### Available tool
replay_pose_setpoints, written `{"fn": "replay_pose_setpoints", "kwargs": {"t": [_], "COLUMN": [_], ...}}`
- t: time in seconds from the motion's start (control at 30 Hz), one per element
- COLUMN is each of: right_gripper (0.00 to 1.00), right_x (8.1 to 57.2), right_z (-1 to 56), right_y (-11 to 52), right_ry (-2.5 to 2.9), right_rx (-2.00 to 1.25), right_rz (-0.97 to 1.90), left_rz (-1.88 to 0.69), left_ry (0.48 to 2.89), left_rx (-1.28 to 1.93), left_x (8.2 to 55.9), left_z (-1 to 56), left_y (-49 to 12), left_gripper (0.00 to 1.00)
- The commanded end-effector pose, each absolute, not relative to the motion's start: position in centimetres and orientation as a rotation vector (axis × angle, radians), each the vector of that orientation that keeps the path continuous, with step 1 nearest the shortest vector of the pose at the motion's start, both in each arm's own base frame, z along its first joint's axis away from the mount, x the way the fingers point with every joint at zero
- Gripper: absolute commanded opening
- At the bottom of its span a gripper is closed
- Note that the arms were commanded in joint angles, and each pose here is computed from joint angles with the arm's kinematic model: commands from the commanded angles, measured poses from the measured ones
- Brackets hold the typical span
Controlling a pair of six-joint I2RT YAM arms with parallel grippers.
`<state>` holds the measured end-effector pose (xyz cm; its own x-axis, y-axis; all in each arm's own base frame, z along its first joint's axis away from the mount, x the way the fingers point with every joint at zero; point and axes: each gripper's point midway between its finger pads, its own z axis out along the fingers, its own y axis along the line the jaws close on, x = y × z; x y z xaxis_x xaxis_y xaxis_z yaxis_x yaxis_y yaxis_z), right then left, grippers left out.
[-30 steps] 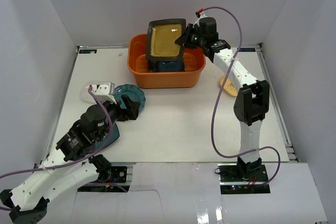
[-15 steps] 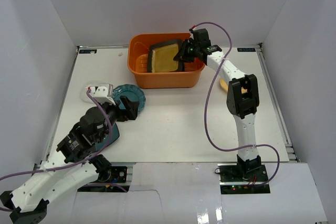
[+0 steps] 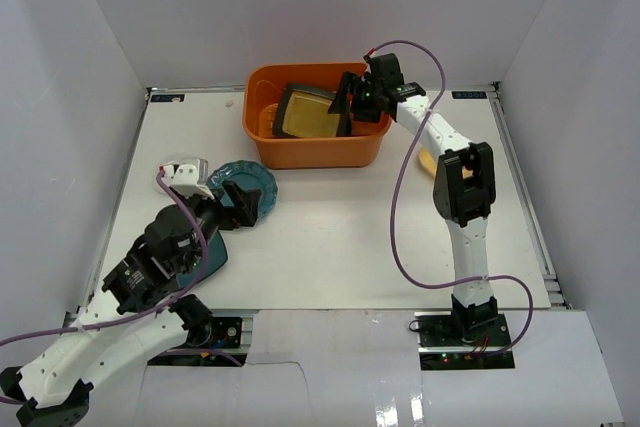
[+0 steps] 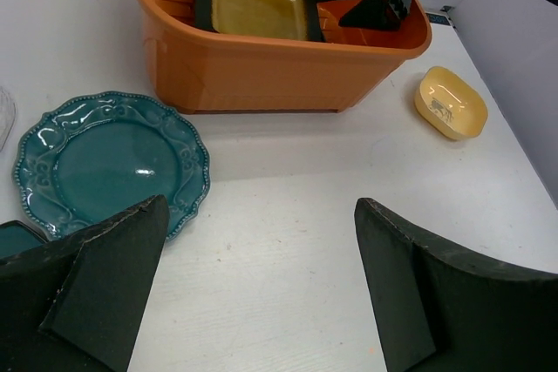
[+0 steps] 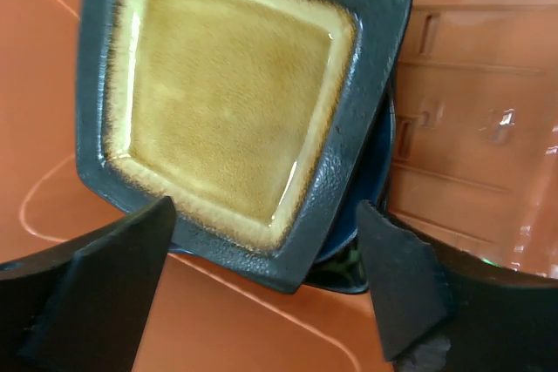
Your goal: Place the plates into the plastic bin on the countertop
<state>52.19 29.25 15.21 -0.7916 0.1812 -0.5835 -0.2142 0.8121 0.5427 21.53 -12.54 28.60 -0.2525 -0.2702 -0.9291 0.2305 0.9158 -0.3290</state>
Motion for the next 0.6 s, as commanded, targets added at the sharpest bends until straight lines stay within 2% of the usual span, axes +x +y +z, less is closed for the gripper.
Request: {"fn": "replay_pose_setpoints", "kwargs": {"t": [0.0, 0.07, 0.17, 0.23, 0.37, 0.4, 0.5, 0.53, 0.57], "right_gripper": [0.92, 0.98, 0.93, 0.94, 1.0, 0.96, 0.82, 0.69, 0.61], "right_x": [52.6, 52.7, 51.2, 49.1, 42.0, 39.3, 33.2, 31.5, 28.6], "right_z": [23.8, 25.2, 27.7, 30.4, 30.3, 28.1, 29.1, 26.5, 25.8], "right_y": [27.8, 26.7, 26.5, 27.4, 32.2, 32.3, 36.6, 37.3, 39.3], "right_ry": [2.178, 2.141, 2.088, 2.02, 1.939, 1.967, 1.855, 1.853, 1.852], "right_rx": [-0.081, -0.081, -0.114, -0.149, -0.214, -0.223, -0.216, -0.207, -0.236], "right_rz": [0.729, 0.65, 0.597, 0.604, 0.697, 0.72, 0.972, 1.035, 1.12], "left_rz": [-0.462, -0.454, -0.434, -0.433, -0.45, -0.454, -0.455, -0.455, -0.454], "left_ry": [1.72, 1.697, 1.668, 1.646, 1.592, 1.579, 1.551, 1.547, 1.551], "left_rx": [-0.043, -0.044, -0.053, -0.057, -0.062, -0.063, -0.07, -0.069, -0.064], "left_x": [21.5, 21.6, 21.7, 21.8, 21.8, 21.8, 21.6, 21.6, 21.5], "left_z": [30.9, 32.1, 33.6, 34.5, 36.8, 37.3, 38.5, 38.7, 38.5], "left_y": [-11.9, -11.6, -11.1, -10.9, -10.8, -10.8, -10.4, -10.3, -10.4], "left_gripper": [0.98, 0.98, 0.98, 0.98, 0.98, 0.98, 0.98, 0.98, 0.98]}}
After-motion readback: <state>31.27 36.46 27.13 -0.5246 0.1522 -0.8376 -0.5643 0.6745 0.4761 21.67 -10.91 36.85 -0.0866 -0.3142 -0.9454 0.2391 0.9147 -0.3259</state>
